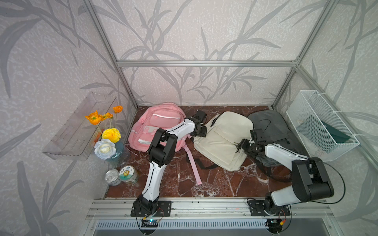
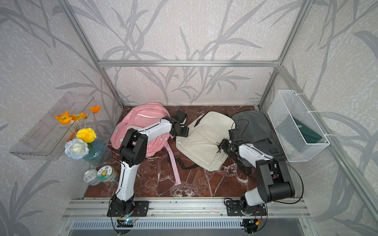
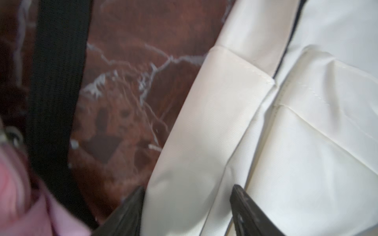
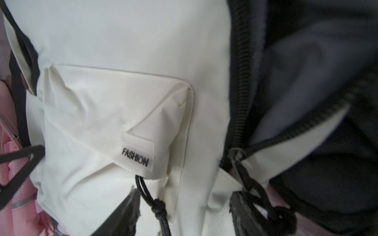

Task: Zip up the backpack
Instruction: Adjust the backpack at the center of the board.

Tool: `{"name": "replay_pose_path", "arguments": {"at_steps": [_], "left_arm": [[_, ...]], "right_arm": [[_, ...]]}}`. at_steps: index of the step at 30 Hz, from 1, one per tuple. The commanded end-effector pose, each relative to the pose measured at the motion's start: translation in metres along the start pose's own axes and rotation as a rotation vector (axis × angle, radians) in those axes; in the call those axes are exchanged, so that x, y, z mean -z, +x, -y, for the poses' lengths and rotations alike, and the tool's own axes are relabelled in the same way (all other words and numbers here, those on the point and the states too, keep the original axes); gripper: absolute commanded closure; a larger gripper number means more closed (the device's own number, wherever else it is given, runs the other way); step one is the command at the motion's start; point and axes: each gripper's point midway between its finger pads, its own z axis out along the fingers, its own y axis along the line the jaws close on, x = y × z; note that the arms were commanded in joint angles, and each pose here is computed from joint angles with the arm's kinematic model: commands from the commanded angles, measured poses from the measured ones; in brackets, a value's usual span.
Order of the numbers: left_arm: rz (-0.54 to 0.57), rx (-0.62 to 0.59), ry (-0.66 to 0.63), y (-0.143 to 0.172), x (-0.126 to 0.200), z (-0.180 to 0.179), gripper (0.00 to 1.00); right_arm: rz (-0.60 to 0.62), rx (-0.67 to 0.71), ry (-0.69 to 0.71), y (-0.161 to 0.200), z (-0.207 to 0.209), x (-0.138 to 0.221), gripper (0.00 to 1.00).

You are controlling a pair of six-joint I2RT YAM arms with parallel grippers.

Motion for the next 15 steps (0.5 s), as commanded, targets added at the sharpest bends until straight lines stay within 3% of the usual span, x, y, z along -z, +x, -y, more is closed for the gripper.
{"name": "replay_pose_path", "arguments": {"at_steps": [1,7,11,15], "left_arm": [[0.103,0.034,-0.016,0.016,0.027,0.008,0.33],[0.146,0.074,-0.074,0.061,0.054,-0.010,0.34],[0.274,0.049,-0.099,0.040,0.098,-0.015,0.28],[0.273,0.022,0.039,0.020,0.122,0.028,0.21]], "right_arm": [[-0.001,0.047,-0.005,0.004,0.001,0.006,0.30],[0.001,0.096,-0.054,0.004,-0.008,0.013,0.30],[0.024,0.119,-0.066,-0.004,-0.006,0.025,0.30],[0.035,0.035,-0.096,-0.012,0.011,0.026,0.31]]}}
